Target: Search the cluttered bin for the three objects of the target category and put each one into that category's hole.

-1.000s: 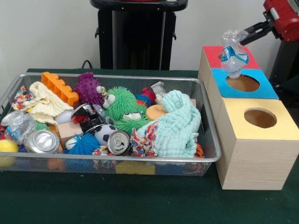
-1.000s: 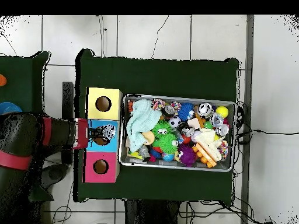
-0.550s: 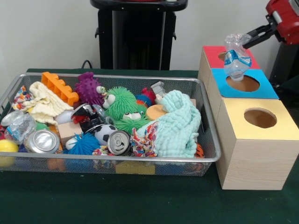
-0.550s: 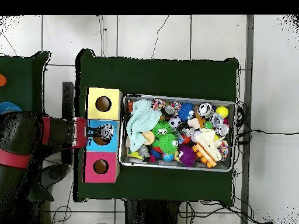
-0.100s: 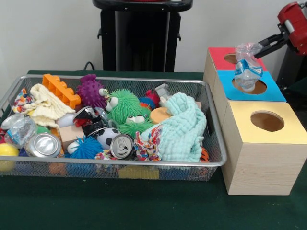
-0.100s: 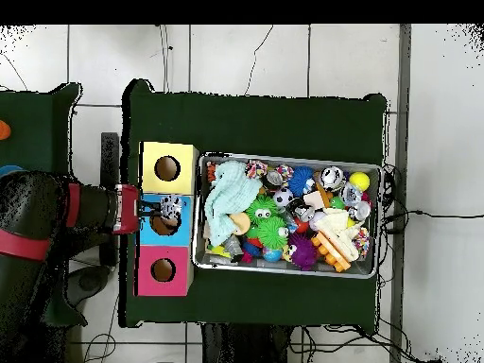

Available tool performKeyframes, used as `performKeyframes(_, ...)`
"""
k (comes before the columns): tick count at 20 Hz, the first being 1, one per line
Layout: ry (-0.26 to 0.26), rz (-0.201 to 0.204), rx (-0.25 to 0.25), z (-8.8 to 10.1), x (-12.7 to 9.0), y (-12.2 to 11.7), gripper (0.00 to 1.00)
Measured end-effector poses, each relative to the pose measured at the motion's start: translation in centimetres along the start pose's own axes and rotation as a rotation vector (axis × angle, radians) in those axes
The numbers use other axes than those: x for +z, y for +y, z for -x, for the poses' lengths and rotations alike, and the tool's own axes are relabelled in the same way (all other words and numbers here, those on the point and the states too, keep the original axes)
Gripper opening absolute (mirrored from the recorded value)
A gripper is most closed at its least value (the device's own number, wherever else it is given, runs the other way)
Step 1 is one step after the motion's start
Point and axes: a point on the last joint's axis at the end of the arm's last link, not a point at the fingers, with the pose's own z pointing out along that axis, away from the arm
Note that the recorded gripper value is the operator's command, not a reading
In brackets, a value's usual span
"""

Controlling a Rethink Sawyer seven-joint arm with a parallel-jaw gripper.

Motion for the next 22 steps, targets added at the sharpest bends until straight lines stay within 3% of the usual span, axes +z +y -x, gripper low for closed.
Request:
performKeyframes(11, -0.024, -0.008, 0.022, -0.9, -0.2, 0.8, 0.00)
performKeyframes(22, -0.011, -0.033, 0.020, -1.3, -0.5, 0.6, 0.00)
